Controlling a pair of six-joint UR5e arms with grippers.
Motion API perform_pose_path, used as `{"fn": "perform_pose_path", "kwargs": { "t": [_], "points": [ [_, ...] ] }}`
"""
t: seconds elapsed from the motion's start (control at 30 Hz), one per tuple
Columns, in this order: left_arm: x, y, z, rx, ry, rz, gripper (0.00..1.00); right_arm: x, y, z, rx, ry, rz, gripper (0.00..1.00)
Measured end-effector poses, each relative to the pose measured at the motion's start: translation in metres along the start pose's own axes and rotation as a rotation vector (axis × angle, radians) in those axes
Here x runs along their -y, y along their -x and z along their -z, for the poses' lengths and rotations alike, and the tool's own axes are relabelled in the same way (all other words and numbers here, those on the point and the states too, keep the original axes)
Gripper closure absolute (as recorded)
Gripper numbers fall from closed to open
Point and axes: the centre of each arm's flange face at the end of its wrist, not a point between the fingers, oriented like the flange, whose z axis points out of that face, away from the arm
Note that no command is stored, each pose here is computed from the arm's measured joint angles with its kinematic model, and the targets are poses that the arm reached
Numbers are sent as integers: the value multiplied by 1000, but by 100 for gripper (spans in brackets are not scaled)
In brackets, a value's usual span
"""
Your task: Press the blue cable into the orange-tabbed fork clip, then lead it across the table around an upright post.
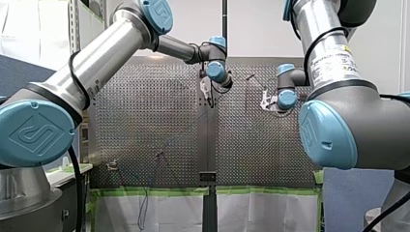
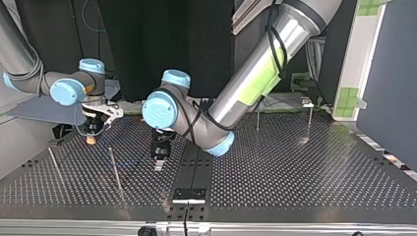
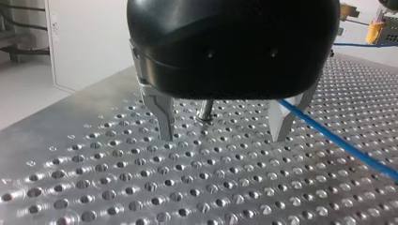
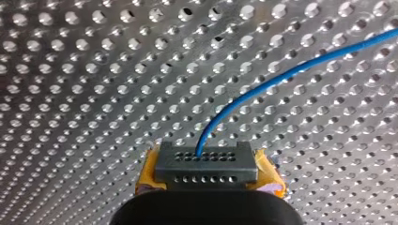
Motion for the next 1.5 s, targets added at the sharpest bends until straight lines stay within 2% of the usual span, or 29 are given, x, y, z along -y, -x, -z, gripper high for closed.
{"fn": "perform_pose_path", "kwargs": {
  "t": [0.47,0.7,0.83,1.1,1.5],
  "points": [
    [-8,3,-1,15,51,-23,0,-1,25,9,4,4,-1,98],
    [-10,3,-1,21,67,-32,0,-2,34,11,-10,5,-1,98],
    [-10,3,-1,23,73,-33,0,-2,43,10,0,7,4,98],
    [-10,4,0,28,86,-45,0,-8,80,4,54,30,16,98],
    [-10,4,0,31,91,-48,0,-14,89,0,44,41,20,98]
  ]
}}
